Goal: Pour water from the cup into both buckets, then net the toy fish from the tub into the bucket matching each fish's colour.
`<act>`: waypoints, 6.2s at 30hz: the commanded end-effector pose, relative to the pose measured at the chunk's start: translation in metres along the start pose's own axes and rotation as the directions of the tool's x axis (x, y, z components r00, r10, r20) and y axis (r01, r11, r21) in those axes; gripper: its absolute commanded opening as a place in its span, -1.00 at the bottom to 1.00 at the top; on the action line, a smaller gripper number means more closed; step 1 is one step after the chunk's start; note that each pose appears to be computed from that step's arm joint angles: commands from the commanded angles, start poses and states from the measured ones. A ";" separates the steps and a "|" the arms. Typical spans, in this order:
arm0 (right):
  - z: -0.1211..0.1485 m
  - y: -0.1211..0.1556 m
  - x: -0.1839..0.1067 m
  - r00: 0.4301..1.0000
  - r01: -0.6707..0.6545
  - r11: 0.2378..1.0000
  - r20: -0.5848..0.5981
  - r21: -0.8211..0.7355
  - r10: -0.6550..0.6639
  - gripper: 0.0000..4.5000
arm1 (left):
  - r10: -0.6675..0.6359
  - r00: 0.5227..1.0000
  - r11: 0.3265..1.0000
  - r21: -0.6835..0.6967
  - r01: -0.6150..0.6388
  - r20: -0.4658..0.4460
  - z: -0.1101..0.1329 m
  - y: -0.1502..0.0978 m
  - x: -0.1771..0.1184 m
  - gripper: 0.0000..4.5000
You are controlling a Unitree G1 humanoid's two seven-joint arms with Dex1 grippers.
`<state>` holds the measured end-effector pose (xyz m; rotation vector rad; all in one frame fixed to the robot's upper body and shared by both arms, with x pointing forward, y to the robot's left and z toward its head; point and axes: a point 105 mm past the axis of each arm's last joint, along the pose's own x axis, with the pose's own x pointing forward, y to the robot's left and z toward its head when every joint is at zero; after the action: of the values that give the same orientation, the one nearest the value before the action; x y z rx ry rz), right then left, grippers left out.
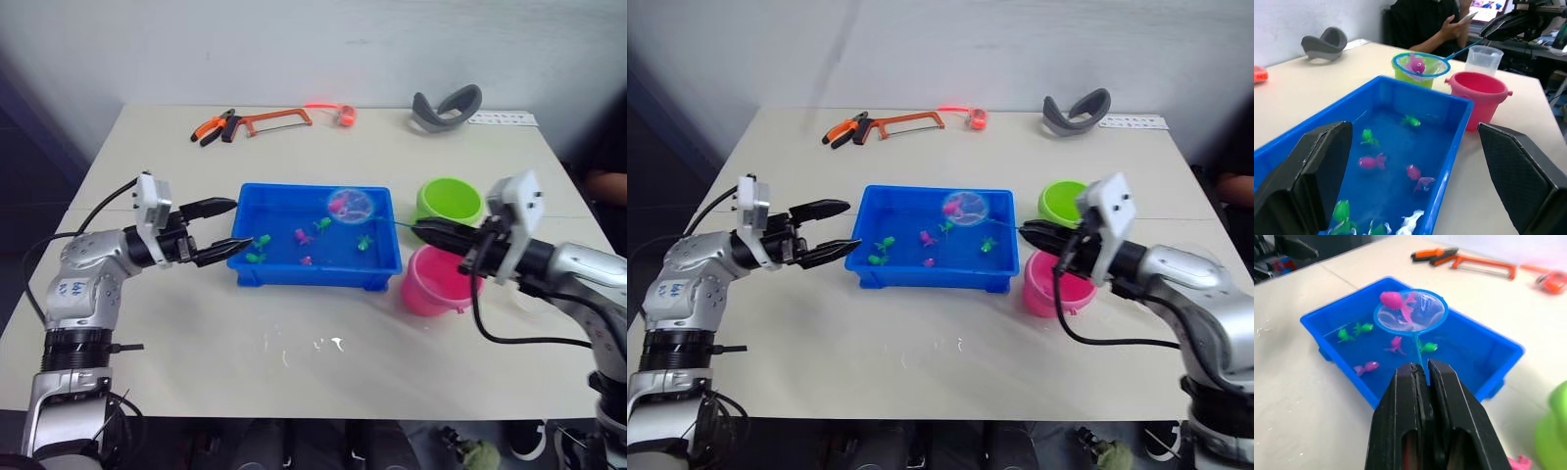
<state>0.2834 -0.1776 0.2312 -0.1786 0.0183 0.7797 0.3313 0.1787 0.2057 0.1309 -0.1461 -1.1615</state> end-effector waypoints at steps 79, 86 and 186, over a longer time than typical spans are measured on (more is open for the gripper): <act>-0.009 0.011 -0.081 0.960 0.278 0.817 0.116 -0.505 -0.255 -1.00 | -0.057 0.979 0.989 -0.120 0.081 0.193 0.009 -0.006 0.023 0.97; 0.000 0.017 -0.019 1.000 -0.014 0.935 -0.018 -0.355 0.009 -1.00 | 0.125 0.992 0.992 -0.024 -0.124 0.031 -0.009 0.006 -0.043 0.97; -0.037 0.004 -0.117 0.903 0.073 0.482 -0.147 -0.873 -0.403 -1.00 | -0.429 0.902 0.903 -0.009 0.430 0.047 0.010 -0.056 0.103 0.97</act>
<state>0.2016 -0.2672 0.1991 -1.1864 -0.0221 0.3924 0.3203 0.0619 0.2058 0.1080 -0.1198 -1.6005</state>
